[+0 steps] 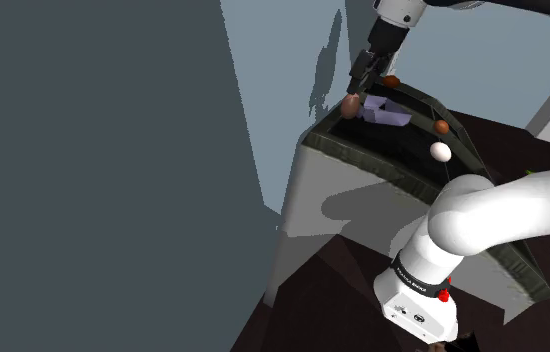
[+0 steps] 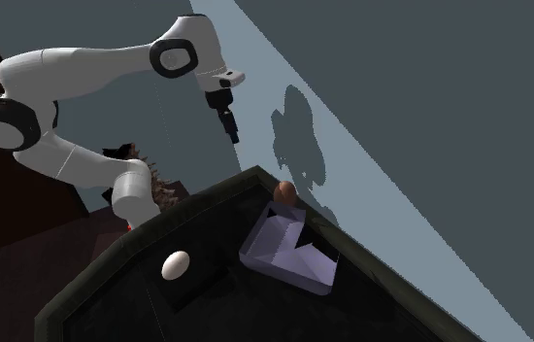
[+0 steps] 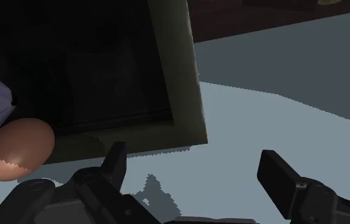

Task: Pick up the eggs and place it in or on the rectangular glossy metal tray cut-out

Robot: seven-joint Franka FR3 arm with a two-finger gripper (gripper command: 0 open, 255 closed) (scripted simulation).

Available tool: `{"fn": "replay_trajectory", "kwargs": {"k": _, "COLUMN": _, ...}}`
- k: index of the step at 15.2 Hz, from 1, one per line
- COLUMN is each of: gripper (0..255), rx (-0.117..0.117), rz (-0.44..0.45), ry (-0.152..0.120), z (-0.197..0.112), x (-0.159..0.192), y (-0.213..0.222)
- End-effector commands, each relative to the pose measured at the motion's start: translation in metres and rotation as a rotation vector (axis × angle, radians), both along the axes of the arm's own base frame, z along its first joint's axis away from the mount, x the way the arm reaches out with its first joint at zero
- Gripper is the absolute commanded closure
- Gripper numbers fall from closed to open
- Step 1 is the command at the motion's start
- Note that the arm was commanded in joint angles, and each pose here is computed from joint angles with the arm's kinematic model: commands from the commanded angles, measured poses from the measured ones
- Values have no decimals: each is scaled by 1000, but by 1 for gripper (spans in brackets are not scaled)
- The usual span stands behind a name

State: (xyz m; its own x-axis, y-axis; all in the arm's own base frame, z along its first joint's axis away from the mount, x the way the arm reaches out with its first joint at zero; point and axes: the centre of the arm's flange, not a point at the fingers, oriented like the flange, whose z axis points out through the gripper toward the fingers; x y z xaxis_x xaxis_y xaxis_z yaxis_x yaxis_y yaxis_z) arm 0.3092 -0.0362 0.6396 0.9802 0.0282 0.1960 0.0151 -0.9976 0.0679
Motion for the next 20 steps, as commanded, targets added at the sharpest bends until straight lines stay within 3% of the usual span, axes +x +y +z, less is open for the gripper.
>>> {"fn": "replay_trajectory", "kwargs": {"k": 1, "gripper": 0, "rx": 0, "rz": 0, "ry": 0, "z": 0, "x": 0, "y": 0}}
{"fn": "replay_trajectory", "kwargs": {"k": 12, "gripper": 0, "rx": -40, "rz": -270, "ry": 10, "z": -34, "x": 78, "y": -108}}
{"fn": "replay_trajectory", "kwargs": {"k": 18, "gripper": 0, "rx": -62, "rz": -417, "ry": 16, "z": -51, "x": 107, "y": -174}}
{"fn": "replay_trajectory", "kwargs": {"k": 20, "gripper": 0, "rx": -63, "rz": -428, "ry": 16, "z": -57, "x": 110, "y": -181}}
